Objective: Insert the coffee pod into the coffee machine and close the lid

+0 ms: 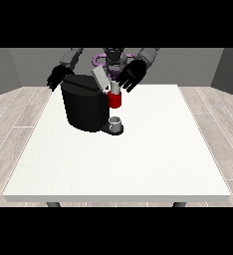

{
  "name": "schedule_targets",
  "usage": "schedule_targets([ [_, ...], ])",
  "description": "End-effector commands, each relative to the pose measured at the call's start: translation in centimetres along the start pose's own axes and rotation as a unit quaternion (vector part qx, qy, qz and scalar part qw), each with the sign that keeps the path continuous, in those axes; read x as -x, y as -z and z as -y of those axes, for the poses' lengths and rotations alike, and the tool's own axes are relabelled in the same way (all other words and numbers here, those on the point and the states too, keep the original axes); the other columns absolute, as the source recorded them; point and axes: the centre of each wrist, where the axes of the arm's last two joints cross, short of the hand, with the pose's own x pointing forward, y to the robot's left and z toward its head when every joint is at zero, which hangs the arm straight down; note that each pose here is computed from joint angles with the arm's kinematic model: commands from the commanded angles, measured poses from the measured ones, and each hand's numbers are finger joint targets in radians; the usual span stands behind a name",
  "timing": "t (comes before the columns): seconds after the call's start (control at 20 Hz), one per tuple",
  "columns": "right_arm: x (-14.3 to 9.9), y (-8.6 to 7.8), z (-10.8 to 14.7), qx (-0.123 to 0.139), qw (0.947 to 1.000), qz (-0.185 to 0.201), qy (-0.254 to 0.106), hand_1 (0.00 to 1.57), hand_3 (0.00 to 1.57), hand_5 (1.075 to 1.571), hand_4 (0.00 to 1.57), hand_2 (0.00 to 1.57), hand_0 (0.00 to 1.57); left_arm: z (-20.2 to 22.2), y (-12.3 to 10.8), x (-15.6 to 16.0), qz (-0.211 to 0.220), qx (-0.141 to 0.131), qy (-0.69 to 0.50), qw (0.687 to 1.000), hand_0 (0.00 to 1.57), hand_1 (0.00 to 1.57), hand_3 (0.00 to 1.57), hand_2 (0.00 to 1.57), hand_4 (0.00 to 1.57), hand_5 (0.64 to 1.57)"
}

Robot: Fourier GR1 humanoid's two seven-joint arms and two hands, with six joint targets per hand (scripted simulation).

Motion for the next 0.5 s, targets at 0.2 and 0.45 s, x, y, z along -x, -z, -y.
schedule_targets([
  [0.2,-0.3,-0.7,-0.1,-0.004,1.0,0.003,0.002,0.0,0.0,1.571,0.54,0.0,0.0,-1.6,-0.2,0.8,-0.003,0.002,0.002,1.0,1.2,1.2,1.2,1.27,0.5,1.571],
  [0.45,2.6,-1.5,0.0,0.02,0.9996,-0.016,0.011,0.0,0.0,1.571,0.46,0.0,0.0,2.5,0.2,-0.6,-0.001,0.026,0.002,1.0,1.16,1.16,1.18,1.24,0.49,1.571],
])
